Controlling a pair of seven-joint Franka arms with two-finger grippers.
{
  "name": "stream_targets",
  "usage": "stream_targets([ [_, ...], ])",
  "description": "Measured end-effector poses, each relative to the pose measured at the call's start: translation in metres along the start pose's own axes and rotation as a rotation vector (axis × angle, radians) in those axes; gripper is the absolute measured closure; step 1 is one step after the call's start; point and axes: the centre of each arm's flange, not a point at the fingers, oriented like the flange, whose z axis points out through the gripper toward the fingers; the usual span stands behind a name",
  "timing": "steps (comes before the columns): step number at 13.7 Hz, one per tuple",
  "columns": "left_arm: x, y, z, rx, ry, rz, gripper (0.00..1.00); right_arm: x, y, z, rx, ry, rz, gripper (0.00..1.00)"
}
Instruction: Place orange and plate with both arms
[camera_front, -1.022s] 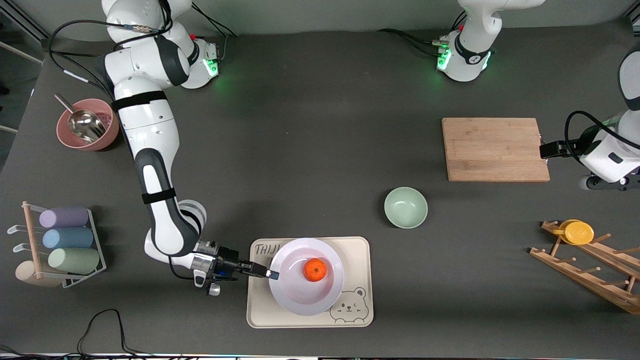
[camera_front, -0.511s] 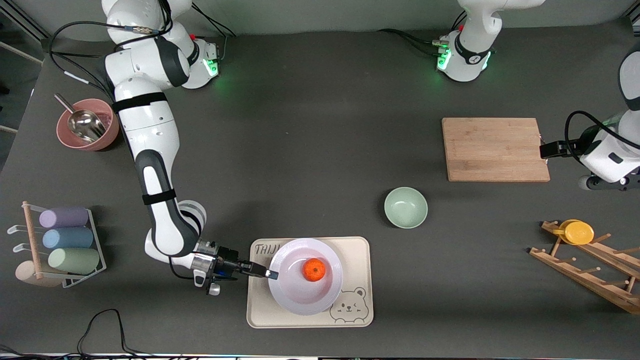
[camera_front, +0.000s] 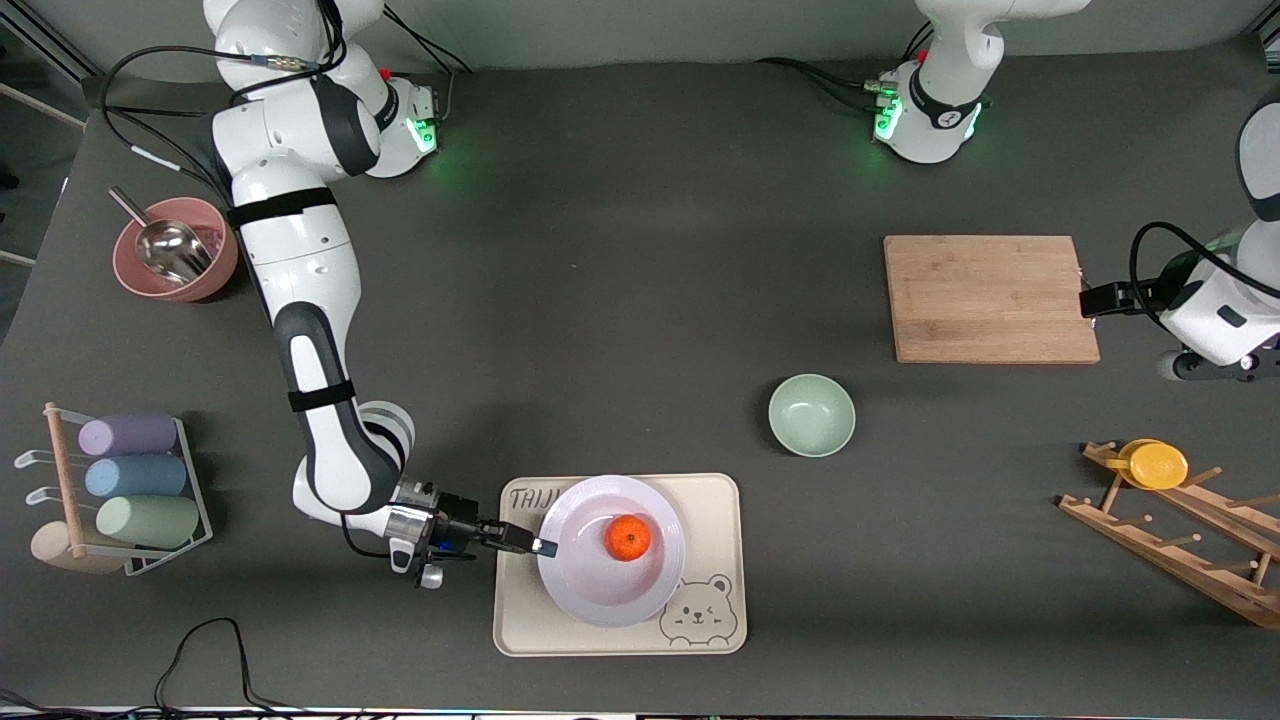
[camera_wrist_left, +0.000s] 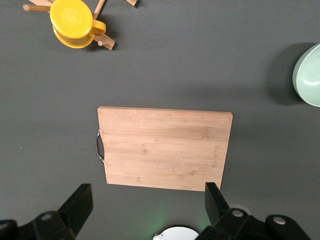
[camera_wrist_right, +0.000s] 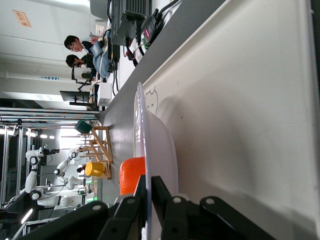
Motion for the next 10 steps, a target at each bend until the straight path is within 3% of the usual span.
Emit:
stream_targets([
  [10, 0.0001, 0.0000, -0.0001, 0.000, 0.001, 0.000, 0.00, -0.0010, 0.0023, 0.0009, -0.001, -0.002, -0.001, 0.92],
])
